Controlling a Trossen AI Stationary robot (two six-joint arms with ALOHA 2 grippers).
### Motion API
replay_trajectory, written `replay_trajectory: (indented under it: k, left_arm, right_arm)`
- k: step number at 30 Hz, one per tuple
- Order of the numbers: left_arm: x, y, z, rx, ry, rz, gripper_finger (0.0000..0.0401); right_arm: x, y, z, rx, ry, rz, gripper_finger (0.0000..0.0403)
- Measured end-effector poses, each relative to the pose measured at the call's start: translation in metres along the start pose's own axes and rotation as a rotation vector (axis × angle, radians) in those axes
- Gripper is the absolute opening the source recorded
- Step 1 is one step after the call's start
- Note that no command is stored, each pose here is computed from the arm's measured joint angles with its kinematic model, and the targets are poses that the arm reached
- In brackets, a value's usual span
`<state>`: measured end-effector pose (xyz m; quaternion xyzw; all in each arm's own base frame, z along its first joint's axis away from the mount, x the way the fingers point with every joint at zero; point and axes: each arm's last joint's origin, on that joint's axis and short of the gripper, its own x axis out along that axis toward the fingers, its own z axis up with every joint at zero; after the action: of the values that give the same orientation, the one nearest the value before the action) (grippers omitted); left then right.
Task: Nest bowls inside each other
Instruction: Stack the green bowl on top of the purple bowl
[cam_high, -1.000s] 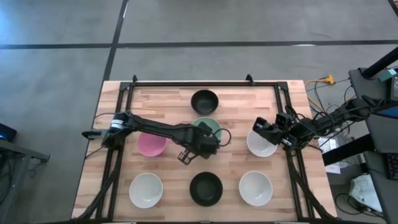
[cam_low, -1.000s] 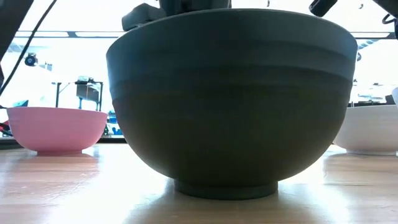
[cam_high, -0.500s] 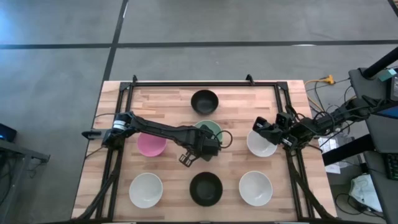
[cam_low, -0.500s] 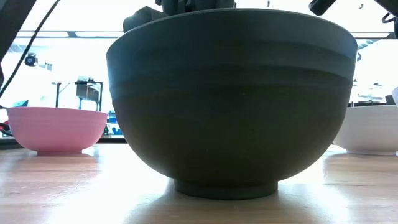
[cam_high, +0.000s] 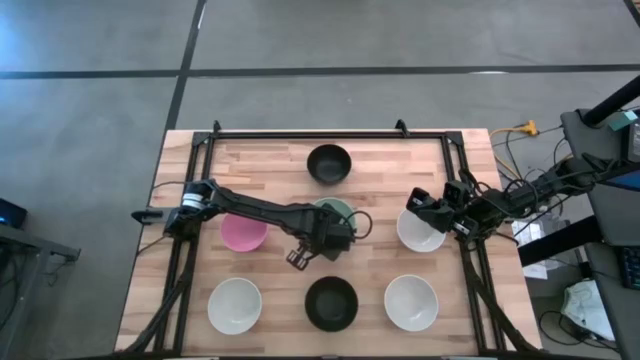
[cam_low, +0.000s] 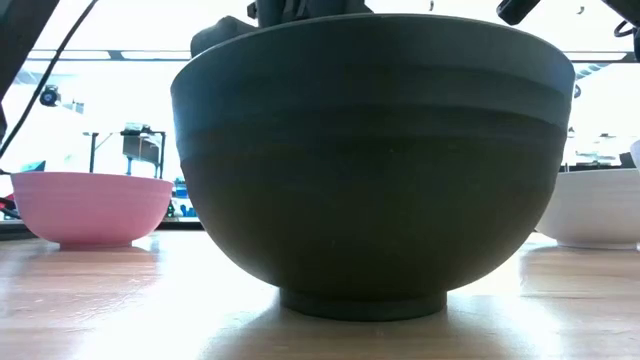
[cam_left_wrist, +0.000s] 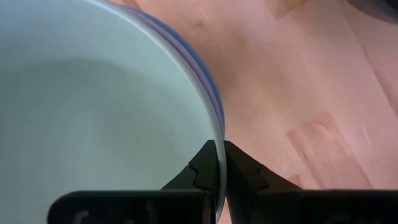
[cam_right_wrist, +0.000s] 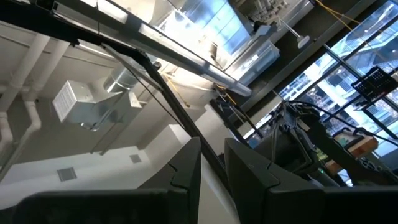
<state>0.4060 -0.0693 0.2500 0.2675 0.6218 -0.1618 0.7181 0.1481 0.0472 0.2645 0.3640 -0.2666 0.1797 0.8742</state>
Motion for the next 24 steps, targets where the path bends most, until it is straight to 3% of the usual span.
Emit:
replay_trajectory:
  k: [9,15,20,24]
  left_arm:
    - [-0.003,0.001,0.0,-0.057,-0.009,0.005,0.0087]
    - [-0.035,0.002,-0.007,-0.093,-0.082,0.041,0.0138]
    - [-0.051,0.003,-0.013,-0.176,-0.121,0.061,0.0136]
    - [-0.045,0.002,-0.014,-0.179,-0.099,0.067,0.0091]
  right_arm:
    - [0.0,0.0,0.0,0.0,0.0,0.0,0.0068]
    - [0.0,0.0,0.0,0.0,0.001,-0.001,0.0068]
    - [0.0,0.0,0.0,-0.001,0.004,-0.003,0.0068]
    - [0.0,-0.001,-0.001,-0.001,0.008,-0.006,0.0068]
